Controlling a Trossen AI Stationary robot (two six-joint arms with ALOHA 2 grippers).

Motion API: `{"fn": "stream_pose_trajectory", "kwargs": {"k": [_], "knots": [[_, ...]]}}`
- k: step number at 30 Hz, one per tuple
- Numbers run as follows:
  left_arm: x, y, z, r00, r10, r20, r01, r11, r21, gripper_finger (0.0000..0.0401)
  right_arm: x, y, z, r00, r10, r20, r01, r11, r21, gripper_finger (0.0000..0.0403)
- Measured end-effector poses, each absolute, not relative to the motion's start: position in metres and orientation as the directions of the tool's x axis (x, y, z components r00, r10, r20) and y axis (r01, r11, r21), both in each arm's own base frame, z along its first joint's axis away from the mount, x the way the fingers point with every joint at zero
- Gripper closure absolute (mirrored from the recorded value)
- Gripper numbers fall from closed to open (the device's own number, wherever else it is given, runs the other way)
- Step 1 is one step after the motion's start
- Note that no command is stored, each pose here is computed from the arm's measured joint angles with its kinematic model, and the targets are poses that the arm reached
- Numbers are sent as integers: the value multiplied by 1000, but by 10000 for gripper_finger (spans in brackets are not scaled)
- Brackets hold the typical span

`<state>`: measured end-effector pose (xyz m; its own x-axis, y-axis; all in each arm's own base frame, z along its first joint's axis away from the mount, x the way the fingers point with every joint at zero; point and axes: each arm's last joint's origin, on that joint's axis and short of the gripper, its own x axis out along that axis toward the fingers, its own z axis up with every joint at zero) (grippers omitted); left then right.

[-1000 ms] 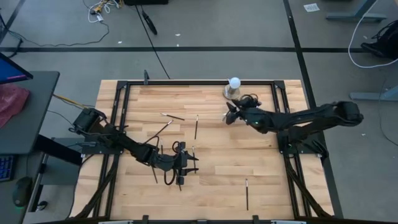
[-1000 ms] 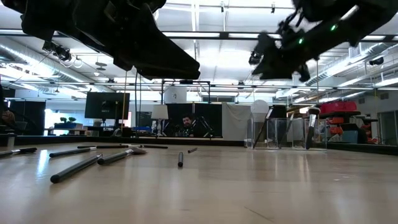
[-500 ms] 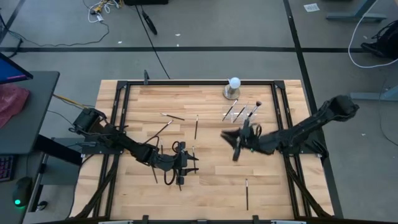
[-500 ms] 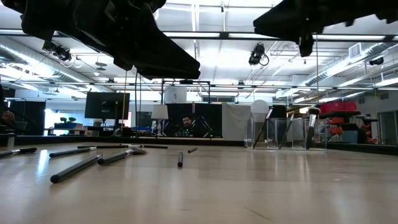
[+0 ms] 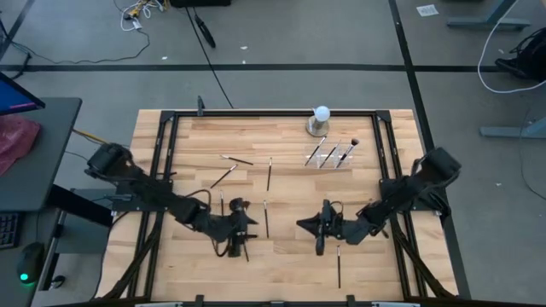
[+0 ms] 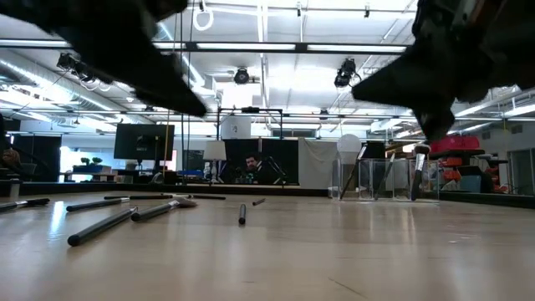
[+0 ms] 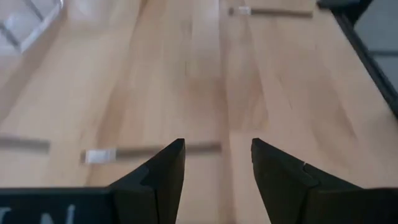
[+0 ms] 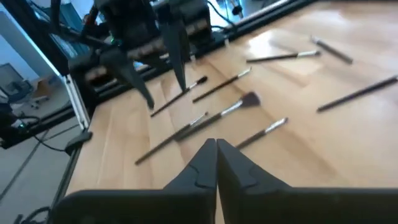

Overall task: Put items in baskets/containers
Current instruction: Put the eyeshadow brush into the transparent organizer

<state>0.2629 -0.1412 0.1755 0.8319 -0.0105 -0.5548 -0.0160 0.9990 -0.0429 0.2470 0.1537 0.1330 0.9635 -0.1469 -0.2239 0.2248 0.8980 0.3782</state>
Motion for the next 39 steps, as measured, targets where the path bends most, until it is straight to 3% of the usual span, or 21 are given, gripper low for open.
{"fn": "stream_pose_trajectory", "kwargs": {"k": [6,10,13,21,28,39], "knots": [[220,-131,184,665,75,-743,-131,991,-17,215,264,163,115,957,-157,-246,240,903,357,395],[193,-115,182,504,251,-826,-272,954,124,215,275,169,112,957,-161,-243,237,916,325,390],[183,-106,177,451,368,-813,-325,916,235,215,281,172,111,957,-165,-239,234,926,298,391],[189,-67,147,447,479,-756,-444,852,277,193,290,167,112,954,-190,-233,252,928,273,392],[204,-30,126,575,473,-667,-501,849,170,179,296,158,112,947,-221,-233,281,920,274,392],[180,4,98,637,507,-580,-555,824,111,179,299,151,112,942,-242,-232,303,911,281,392]]}}
